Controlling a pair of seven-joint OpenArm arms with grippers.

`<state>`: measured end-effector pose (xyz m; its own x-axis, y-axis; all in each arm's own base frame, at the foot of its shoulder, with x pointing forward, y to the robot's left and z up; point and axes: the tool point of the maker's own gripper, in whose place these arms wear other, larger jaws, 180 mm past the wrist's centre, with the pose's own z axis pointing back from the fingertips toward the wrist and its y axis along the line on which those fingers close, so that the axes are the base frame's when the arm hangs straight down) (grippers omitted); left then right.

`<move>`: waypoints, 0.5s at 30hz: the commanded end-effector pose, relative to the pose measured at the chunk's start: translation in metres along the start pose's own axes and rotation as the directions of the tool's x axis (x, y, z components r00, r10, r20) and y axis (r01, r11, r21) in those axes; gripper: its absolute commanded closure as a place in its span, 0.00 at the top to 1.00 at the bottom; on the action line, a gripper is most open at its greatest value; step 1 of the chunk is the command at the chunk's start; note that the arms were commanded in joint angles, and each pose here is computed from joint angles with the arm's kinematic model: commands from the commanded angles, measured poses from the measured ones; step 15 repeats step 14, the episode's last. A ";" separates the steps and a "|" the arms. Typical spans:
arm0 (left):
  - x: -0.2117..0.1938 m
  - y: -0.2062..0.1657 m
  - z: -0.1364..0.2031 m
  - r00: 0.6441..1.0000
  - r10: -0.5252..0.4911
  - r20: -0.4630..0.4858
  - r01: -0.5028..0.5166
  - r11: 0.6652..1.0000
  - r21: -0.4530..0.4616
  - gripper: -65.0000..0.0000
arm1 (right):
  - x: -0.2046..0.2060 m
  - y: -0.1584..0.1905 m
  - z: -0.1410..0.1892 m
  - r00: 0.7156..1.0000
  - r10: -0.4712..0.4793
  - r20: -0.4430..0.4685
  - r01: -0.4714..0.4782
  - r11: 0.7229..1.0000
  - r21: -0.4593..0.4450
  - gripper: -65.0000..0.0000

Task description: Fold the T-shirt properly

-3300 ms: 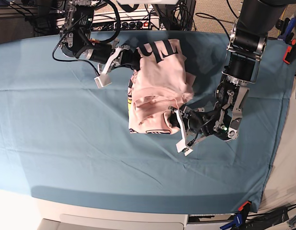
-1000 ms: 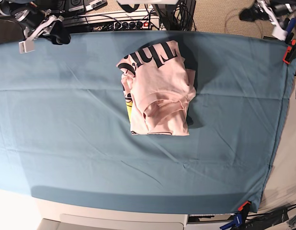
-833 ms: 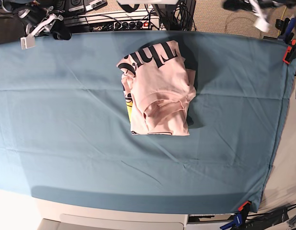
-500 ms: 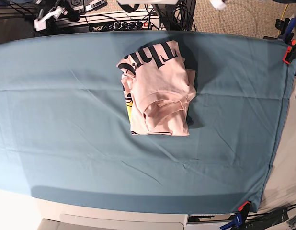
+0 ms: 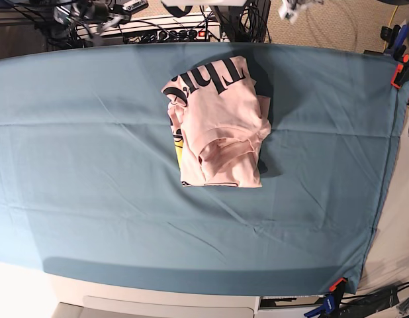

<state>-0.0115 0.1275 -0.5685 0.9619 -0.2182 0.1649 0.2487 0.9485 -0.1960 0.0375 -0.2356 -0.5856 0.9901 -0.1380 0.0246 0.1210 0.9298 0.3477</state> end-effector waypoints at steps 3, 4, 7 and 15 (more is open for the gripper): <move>-0.003 0.030 -0.012 0.998 0.061 -0.028 -0.058 0.993 0.103 0.22 | 0.009 -0.016 -0.008 1.000 -0.016 0.001 0.016 0.990 -0.137 0.29; -0.005 0.037 -0.017 0.996 0.077 -0.043 -0.071 0.990 0.125 0.22 | 0.011 -0.026 -0.011 0.999 -0.046 0.018 0.049 0.977 -0.209 0.29; -0.007 0.051 -0.030 0.993 0.103 -0.065 -0.093 0.985 0.148 0.22 | 0.009 -0.049 -0.013 0.997 -0.059 0.052 0.074 0.929 -0.363 0.29; -0.002 0.062 -0.054 0.959 0.278 -0.062 -0.267 0.953 0.140 0.22 | -0.009 -0.036 -0.032 0.998 -0.062 0.009 0.061 0.926 -0.373 0.29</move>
